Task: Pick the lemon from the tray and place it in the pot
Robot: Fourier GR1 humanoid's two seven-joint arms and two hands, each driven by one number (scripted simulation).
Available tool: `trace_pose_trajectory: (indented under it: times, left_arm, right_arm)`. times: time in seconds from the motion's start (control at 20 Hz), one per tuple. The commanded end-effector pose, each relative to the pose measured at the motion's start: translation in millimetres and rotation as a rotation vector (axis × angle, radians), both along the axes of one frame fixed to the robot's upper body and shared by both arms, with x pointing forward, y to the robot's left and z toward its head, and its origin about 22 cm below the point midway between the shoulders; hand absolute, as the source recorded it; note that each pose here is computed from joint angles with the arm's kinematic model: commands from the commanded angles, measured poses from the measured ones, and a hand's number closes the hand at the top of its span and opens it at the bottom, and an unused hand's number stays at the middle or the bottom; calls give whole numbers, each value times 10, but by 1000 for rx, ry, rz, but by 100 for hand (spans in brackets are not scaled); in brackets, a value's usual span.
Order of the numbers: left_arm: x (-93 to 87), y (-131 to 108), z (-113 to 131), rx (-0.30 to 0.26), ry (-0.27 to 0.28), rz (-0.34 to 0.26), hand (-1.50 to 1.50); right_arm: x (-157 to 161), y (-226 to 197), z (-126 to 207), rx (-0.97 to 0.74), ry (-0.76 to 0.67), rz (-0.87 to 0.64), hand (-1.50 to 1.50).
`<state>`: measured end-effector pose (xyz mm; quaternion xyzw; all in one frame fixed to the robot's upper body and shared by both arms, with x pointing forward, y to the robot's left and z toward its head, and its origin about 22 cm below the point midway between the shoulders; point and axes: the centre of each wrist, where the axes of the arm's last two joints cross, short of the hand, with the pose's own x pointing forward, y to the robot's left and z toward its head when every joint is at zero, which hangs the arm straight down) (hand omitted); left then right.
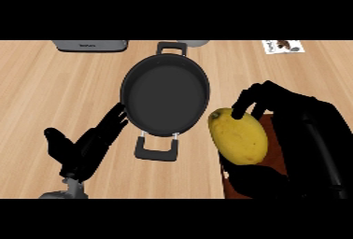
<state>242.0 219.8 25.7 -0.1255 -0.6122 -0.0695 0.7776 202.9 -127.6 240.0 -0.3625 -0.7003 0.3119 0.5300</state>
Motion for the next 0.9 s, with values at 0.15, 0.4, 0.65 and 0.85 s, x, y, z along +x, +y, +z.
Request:
trace_pose_trajectory:
  times: [0.15,0.4,0.65,0.85]
  left_arm:
    - [2,-91,-22,-10,4,-16,0]
    - [24,-52,51,11,-8,-12,0]
    - [-27,32,-19,-12,15,-39,0]
    - [83,-70,-87,-3,-6,-23,0]
  right_arm:
    - [635,323,430,52,69,-4,150]
    - [903,738,290,33,70,31,150]
    - [1513,752,84,7,94,64,150]
    - [1640,1061,-110,2,104,77,150]
